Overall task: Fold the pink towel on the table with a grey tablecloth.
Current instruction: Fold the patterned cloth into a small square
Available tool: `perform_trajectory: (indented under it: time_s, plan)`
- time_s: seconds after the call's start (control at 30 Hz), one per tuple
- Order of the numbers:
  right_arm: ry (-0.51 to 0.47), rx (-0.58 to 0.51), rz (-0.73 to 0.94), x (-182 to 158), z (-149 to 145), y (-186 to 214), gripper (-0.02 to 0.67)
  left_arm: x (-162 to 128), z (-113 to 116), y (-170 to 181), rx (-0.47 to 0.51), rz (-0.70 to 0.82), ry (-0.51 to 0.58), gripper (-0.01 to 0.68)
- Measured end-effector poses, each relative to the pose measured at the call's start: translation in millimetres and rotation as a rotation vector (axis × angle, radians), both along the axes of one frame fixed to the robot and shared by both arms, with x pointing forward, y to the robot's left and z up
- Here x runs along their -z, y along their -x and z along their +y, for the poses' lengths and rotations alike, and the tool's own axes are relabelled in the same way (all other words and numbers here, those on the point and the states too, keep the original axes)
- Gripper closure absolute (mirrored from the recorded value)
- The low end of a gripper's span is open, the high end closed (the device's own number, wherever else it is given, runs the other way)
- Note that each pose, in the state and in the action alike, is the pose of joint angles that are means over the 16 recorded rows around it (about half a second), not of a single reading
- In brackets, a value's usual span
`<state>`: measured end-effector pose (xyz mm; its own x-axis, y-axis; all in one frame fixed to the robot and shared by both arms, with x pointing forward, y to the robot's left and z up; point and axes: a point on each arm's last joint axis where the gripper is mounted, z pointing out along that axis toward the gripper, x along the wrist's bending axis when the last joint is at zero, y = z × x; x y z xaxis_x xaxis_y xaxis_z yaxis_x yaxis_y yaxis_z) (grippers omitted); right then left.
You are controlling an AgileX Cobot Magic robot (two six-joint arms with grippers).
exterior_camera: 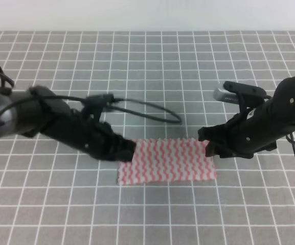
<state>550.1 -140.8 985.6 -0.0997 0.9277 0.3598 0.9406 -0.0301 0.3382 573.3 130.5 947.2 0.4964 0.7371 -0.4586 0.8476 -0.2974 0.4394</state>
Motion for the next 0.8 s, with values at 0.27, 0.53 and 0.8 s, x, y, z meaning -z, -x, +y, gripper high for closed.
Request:
perform_trajectory:
  time_s: [0.27, 0.53, 0.8]
  plan:
    - [0.002, 0.011, 0.013, 3.8, -2.5, -2.3, 0.397, -8.3, -1.9, -3.4, 0.008, -0.023, 0.014, 0.674]
    - [0.000, 0.013, 0.009, 3.7, -2.4, -2.6, 0.397, 8.1, -2.5, -6.5, 0.026, 0.006, -0.014, 0.674]
    - [0.002, 0.011, 0.014, 3.9, -2.5, -2.2, 0.397, 7.8, -3.9, -9.0, 0.056, 0.016, -0.017, 0.674]
